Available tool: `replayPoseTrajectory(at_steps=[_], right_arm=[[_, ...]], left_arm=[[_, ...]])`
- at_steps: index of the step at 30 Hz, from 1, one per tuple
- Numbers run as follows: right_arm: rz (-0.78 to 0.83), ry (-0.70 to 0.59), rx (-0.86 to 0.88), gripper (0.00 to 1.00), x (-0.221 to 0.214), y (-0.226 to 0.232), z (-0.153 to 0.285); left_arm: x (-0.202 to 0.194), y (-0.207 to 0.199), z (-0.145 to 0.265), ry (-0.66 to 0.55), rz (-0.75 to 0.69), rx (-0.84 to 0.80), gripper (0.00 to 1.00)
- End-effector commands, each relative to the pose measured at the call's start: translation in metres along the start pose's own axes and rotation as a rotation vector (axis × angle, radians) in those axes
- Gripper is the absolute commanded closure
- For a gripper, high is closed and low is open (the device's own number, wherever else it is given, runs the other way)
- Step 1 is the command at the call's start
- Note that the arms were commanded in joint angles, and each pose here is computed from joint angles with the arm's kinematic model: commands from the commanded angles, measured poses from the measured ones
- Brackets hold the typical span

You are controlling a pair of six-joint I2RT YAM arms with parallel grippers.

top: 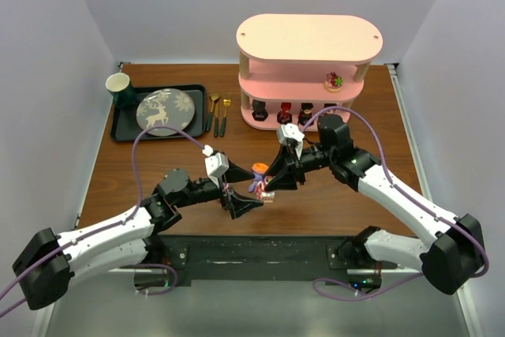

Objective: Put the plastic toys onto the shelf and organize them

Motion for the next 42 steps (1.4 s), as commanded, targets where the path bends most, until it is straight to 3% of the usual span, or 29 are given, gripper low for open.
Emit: replayPoseTrajectory(at_steps=[1, 11, 21, 24, 42], right_arm=[[0.062, -0.016, 0.027, 1.0, 0.013, 0.001, -0.001], [0.07, -0.014, 0.037, 1.0, 0.015, 0.002, -0.005], [0.063, -0.001, 0.02, 1.0, 0.012, -0.001, -0.007], [0.064, 0.01, 0.017, 1.0, 0.009, -0.001, -0.009], [0.071, 0.048, -0.004, 1.0, 0.006, -0.002, -0.012]], left_arm=[[0.027, -0.016, -0.011, -0.045, -0.04, -0.092, 0.0], [0.014, -0.01, -0.022, 0.016, -0.023, -0.098, 0.06], [0.009, -0.008, -0.026, 0.046, -0.024, -0.101, 0.35], [0.014, -0.006, -0.026, 0.034, -0.031, -0.081, 0.38], [0.011, 0.0, -0.03, 0.077, -0.023, -0.043, 0.35]])
Point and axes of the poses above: each gripper's point midway between its finger pads, its own z axis back along the fingers, its own y axis along the line the jaws close on, x = y × z, the point moved 3 cm from there along z, back along the fingers, and after that the axes turned 7 degrees about z, right-handed, at the moved point
